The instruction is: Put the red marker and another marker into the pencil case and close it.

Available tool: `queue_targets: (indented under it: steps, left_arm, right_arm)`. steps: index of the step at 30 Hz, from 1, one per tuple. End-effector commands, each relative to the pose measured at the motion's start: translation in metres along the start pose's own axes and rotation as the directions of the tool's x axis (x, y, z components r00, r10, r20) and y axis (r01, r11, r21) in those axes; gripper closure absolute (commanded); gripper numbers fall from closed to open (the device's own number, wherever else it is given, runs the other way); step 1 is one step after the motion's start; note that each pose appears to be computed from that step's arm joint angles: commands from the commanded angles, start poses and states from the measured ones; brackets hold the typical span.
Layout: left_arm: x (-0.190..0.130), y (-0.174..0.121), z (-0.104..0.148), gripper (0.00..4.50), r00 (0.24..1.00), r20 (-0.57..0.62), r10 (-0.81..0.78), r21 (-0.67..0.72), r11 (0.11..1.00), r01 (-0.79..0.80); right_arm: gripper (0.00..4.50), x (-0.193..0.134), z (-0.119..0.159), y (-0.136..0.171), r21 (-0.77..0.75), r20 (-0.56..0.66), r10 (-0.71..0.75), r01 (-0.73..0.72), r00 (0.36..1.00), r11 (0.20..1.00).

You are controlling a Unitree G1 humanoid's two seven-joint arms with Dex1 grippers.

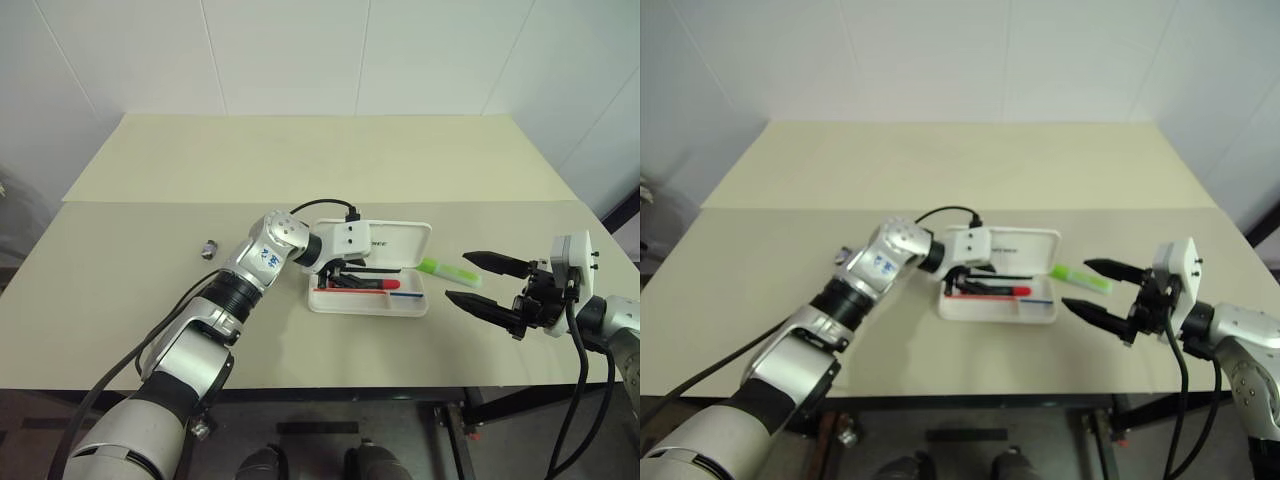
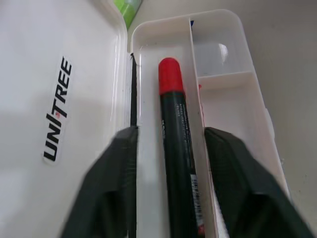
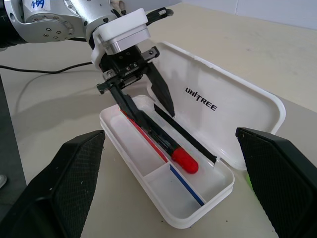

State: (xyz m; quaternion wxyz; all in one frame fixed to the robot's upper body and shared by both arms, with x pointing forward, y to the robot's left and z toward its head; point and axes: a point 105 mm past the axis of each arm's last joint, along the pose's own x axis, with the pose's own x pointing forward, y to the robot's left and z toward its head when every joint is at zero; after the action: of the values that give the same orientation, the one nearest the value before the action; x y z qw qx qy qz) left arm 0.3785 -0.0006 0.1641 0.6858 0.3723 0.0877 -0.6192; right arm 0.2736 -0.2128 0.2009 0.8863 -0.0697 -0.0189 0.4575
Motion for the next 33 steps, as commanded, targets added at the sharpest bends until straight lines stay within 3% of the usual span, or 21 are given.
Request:
queue_targets:
  steps: [1, 4, 14, 19, 23, 30, 33]
  left_arm:
    - [-0.007, 0.008, 0.015, 0.94, 0.999, 0.024, 0.021, 0.043, 0.999, -0.022]
    - [-0.007, 0.007, 0.014, 0.02, 1.000, 0.024, 0.016, 0.046, 0.999, -0.017]
    - [-0.036, 0.009, 0.029, 0.02, 0.990, 0.137, 0.037, 0.082, 0.995, -0.048]
    - [-0.069, 0.002, 0.044, 0.02, 0.949, 0.313, 0.040, 0.084, 0.994, -0.070]
    - [-0.098, -0.006, 0.055, 0.02, 0.854, 0.514, 0.079, 0.027, 0.994, -0.108]
    - [-0.119, -0.037, 0.035, 0.02, 0.821, 0.570, 0.043, -0.099, 0.995, 0.016]
    - [-0.126, -0.047, 0.015, 0.02, 0.825, 0.560, 0.076, -0.150, 0.989, 0.010]
  right_arm:
    - [0.00, -0.003, 0.011, -0.001, -0.054, 0.017, -0.005, 0.006, 1.000, 0.999]
    - [0.00, -0.003, 0.010, -0.002, -0.056, 0.012, -0.006, 0.007, 1.000, 0.998]
    - [0.00, -0.004, 0.001, -0.011, -0.067, -0.048, -0.024, 0.021, 0.999, 0.998]
    - [0.00, -0.003, -0.016, -0.030, -0.105, -0.140, -0.085, 0.071, 0.986, 0.992]
    - [0.00, 0.001, -0.028, -0.050, -0.098, -0.188, -0.134, 0.117, 0.973, 0.988]
    - [0.00, 0.016, -0.033, -0.077, -0.120, -0.215, -0.163, 0.139, 0.963, 0.983]
    - [0.00, 0.026, -0.041, -0.085, -0.113, -0.257, -0.146, 0.120, 0.955, 0.986]
